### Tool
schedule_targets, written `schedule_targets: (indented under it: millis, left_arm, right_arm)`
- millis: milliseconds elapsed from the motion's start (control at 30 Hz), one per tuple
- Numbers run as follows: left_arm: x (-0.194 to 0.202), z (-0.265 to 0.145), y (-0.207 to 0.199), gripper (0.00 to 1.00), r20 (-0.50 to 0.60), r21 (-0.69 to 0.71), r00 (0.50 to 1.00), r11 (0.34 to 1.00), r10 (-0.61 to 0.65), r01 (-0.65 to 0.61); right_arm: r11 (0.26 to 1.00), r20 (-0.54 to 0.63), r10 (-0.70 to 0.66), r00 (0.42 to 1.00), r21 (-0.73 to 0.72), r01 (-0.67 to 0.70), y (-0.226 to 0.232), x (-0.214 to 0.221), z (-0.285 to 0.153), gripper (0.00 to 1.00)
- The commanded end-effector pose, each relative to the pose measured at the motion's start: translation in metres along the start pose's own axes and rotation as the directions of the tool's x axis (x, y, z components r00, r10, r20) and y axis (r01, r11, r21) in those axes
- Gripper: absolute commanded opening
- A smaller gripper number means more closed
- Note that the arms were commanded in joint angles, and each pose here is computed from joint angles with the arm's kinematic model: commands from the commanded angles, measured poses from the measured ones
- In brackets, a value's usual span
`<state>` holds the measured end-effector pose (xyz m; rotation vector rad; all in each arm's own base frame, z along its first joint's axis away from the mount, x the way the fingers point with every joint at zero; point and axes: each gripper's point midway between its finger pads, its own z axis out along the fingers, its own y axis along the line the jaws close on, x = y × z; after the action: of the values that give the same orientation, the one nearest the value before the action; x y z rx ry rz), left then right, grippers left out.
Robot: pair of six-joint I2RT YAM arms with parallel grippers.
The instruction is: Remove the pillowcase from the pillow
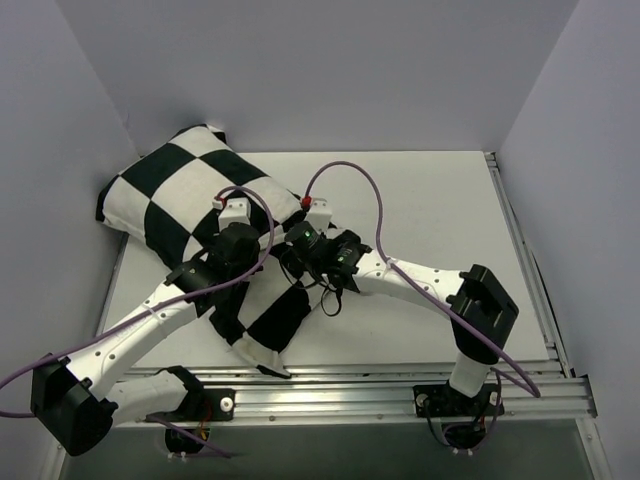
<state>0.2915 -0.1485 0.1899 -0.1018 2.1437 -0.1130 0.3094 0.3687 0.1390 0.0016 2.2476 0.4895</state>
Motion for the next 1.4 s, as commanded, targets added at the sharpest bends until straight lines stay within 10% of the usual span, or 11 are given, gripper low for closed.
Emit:
schedule_targets:
  millis: [0,467,700,1067,1133,1367]
  left_arm:
    - [0.000,-0.009,0.006,0.02,-0.022,-0.021,0.999,0.999,-0.028,0.027]
    - [0.004,-0.011,0.053,0.02,-0.033,-0.185,0.996,0.980,-0.080,0.073]
    - [0.024,-0.007,0.060,0.02,-0.074,-0.206,0.991,0.974,-0.114,0.097]
    - [0.035,-0.002,0.026,0.02,-0.143,-0.046,0.984,0.994,-0.109,0.104]
    - [0.035,-0.002,0.020,0.02,-0.143,-0.021,0.984,0.994,-0.108,0.106]
    - [0.041,-0.001,0.013,0.02,-0.162,-0.002,0.982,0.995,-0.097,0.098]
  right_arm:
    - [0.969,-0.185,-0.073,0.980,0.221,0.114,-0.090,0.073,0.012,0.00]
    - [0.950,-0.172,0.172,0.970,0.290,-0.117,-0.216,0.078,-0.046,0.00]
    - [0.883,-0.243,0.465,0.851,0.188,-0.429,-0.265,0.106,-0.055,0.00]
    - [0.967,-0.215,0.253,0.943,0.100,-0.236,-0.223,0.052,-0.056,0.00]
    - [0.975,-0.143,0.199,0.970,0.130,-0.181,-0.210,0.018,-0.061,0.07]
    - [0.985,0.017,0.089,0.996,0.146,-0.090,-0.146,-0.056,-0.065,0.76]
